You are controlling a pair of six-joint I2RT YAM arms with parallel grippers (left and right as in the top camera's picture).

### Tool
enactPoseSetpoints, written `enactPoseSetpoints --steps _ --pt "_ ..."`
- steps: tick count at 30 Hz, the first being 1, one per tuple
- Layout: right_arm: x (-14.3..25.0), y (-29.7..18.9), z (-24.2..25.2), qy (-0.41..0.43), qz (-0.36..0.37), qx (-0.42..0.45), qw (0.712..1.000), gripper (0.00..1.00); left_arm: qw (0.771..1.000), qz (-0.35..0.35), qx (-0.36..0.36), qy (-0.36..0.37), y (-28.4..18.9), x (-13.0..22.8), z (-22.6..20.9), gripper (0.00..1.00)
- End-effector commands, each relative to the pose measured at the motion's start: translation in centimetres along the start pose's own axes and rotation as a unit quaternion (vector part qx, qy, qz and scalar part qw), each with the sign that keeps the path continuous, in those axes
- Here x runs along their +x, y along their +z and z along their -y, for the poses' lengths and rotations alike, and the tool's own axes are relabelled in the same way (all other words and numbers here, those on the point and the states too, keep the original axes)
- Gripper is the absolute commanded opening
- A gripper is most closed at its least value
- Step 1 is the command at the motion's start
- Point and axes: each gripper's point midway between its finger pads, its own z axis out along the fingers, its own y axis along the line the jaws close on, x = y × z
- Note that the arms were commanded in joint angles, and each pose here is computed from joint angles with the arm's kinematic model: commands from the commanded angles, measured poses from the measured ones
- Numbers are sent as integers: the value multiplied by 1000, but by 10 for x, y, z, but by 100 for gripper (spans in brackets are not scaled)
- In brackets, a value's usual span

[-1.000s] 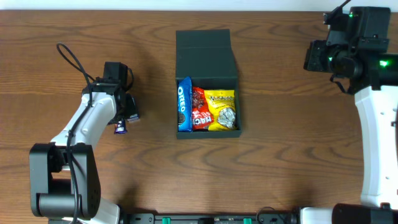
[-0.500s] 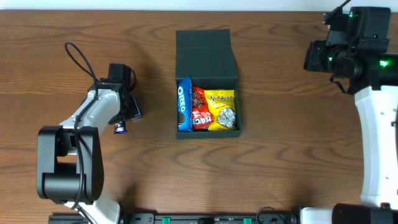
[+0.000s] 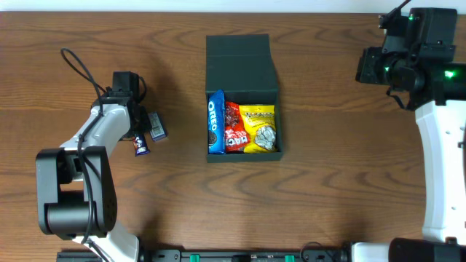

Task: Pack container
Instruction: 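Grasp the blue Dairy Milk bar with the left gripper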

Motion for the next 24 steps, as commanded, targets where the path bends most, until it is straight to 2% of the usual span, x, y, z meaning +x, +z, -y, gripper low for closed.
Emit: enactPoseSetpoints --steps 1,4,10,16,19,21,24 --pt "-2 -5 2 3 6 0 1000 2 999 -14 24 27 5 5 7 59" --pt "-2 -5 2 3 6 0 1000 2 999 -16 24 27 6 6 7 63" --pt "-2 -5 2 3 6 0 1000 2 998 -37 31 29 15 16 11 61" --pt "-2 -5 2 3 7 0 1000 1 998 -36 31 28 15 15 11 65" --pt "-2 -5 2 3 7 0 1000 1 998 -40 30 28 18 17 11 60" --pt "-2 -5 2 3 7 0 1000 1 998 -46 32 29 20 19 12 51" --pt "-2 -5 2 3 7 0 1000 2 998 -51 34 30 22 22 13 44"
